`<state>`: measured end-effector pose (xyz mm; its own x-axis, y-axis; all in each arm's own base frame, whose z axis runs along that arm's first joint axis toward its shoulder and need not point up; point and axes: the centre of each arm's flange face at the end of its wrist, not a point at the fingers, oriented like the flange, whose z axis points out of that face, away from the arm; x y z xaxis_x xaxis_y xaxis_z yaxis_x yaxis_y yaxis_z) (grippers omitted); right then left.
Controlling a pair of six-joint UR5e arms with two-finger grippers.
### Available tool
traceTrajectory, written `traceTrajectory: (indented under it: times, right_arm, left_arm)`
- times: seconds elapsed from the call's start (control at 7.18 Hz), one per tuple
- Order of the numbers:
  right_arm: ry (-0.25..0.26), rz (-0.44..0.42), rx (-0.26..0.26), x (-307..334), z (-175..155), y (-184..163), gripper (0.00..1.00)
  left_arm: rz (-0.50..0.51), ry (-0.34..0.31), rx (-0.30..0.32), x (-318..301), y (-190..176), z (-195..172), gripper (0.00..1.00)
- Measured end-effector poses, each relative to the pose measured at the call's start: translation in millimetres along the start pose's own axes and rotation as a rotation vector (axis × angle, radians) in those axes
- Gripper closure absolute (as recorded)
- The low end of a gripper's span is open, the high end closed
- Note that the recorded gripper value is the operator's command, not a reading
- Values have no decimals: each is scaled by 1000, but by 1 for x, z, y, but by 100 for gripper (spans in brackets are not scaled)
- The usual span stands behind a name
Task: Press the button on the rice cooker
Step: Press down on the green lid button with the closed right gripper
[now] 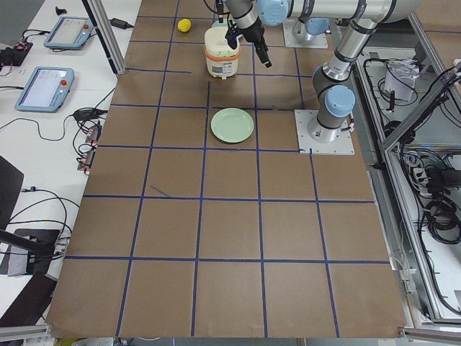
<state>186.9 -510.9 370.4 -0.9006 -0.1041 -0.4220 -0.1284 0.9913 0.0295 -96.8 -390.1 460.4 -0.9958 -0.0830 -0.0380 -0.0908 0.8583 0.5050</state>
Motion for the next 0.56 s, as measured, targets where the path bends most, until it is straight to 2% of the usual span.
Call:
traceTrajectory:
  times: [0.56]
  right_arm:
    - [-22,-20,8,-4,8,-5,92]
  left_arm:
    - [1,0,0,0,0,0,0]
